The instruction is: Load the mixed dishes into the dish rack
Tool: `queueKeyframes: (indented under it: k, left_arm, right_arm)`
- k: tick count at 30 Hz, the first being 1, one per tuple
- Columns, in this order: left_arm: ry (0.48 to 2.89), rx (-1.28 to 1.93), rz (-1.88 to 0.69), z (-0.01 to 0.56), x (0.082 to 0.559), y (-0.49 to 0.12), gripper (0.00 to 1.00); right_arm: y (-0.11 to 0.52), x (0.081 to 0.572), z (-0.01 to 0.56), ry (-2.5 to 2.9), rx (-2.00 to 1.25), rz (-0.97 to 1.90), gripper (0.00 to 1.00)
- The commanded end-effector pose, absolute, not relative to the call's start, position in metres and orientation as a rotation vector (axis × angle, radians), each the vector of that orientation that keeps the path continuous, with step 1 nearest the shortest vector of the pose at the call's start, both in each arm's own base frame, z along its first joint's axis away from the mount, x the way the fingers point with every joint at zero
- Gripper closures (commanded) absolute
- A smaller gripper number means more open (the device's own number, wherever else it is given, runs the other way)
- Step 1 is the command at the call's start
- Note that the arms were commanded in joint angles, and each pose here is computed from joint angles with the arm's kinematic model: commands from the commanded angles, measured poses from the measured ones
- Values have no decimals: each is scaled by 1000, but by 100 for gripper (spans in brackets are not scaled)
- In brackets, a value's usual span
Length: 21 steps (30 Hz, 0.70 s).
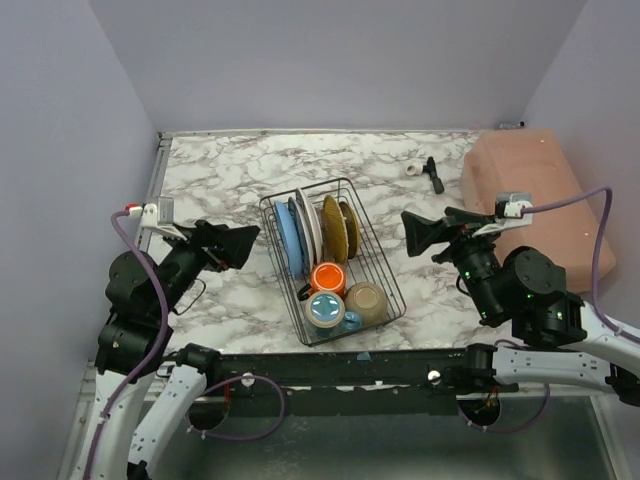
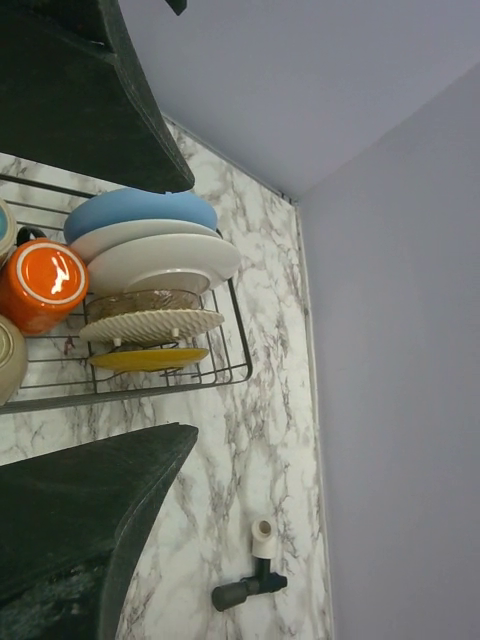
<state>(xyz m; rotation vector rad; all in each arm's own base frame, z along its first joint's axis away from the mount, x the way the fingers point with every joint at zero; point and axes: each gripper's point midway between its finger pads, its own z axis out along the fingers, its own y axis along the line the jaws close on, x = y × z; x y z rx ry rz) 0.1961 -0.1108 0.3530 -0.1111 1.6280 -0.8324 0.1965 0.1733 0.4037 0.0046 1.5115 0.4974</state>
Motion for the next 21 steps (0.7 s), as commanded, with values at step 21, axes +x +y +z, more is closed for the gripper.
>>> queueKeyframes:
  k: [21]
  left_arm:
    - [1466,-60,-879,429,178,-128,1]
  right_arm:
    - [111,183,430,1434,120,559,0]
